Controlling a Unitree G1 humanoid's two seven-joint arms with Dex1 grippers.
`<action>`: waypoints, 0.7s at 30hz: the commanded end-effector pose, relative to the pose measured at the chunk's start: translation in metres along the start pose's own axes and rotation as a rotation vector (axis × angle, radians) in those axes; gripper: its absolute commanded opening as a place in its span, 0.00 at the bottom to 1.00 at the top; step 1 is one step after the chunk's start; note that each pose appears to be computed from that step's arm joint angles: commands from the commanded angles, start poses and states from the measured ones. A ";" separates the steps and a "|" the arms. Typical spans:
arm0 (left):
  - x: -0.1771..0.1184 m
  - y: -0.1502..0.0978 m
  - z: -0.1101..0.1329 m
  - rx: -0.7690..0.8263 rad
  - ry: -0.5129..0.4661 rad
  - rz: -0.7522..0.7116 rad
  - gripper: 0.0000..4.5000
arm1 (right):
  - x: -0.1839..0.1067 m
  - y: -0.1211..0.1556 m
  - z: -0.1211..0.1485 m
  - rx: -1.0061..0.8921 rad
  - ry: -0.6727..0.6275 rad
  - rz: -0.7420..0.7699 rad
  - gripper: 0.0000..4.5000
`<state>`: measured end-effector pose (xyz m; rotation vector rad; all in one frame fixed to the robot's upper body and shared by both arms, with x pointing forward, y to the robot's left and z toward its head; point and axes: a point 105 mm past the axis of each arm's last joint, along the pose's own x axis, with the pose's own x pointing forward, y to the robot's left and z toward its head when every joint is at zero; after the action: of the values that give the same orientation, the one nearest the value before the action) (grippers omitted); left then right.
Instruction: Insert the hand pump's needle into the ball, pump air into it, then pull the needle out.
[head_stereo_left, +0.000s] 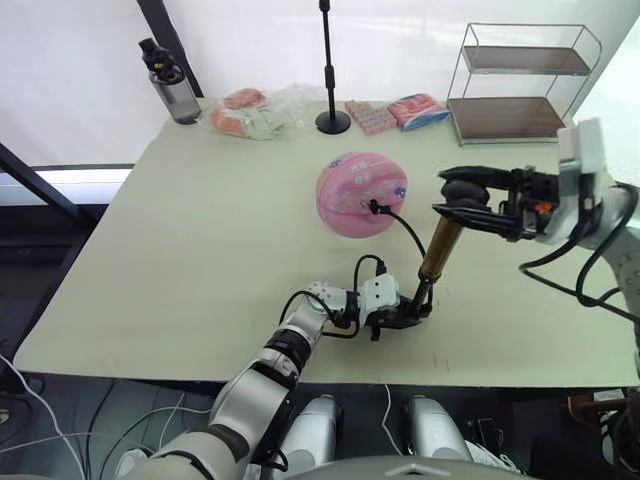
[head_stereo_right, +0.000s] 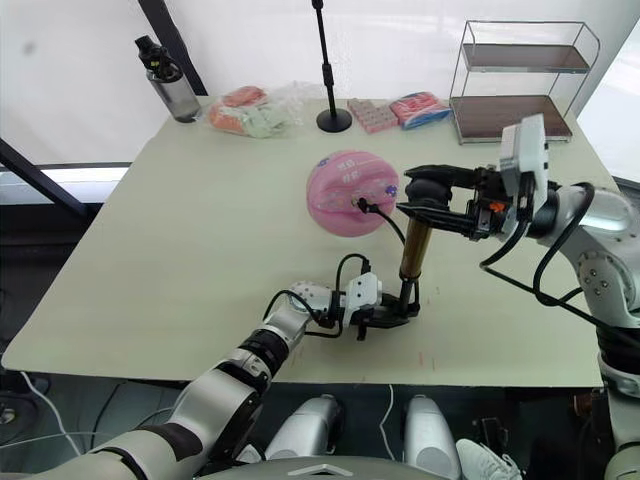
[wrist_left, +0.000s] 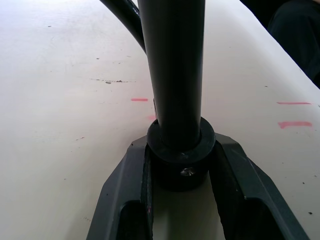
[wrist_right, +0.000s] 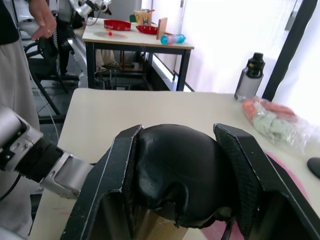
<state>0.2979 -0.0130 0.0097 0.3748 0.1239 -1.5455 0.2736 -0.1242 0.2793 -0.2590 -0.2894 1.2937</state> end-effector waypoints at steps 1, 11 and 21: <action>0.006 -0.015 -0.011 -0.003 0.047 -0.068 0.24 | -0.012 -0.012 0.046 -0.156 -0.070 -0.077 0.41; 0.006 -0.015 -0.011 -0.005 0.048 -0.071 0.24 | -0.007 -0.004 0.031 -0.090 -0.047 -0.055 0.41; 0.003 -0.015 -0.013 -0.009 0.056 -0.071 0.24 | -0.003 0.012 -0.027 0.026 0.002 -0.084 0.41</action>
<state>0.3000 -0.0121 0.0113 0.3865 0.1202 -1.5409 0.2698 -0.1267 0.2571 -0.2017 -0.2886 1.2361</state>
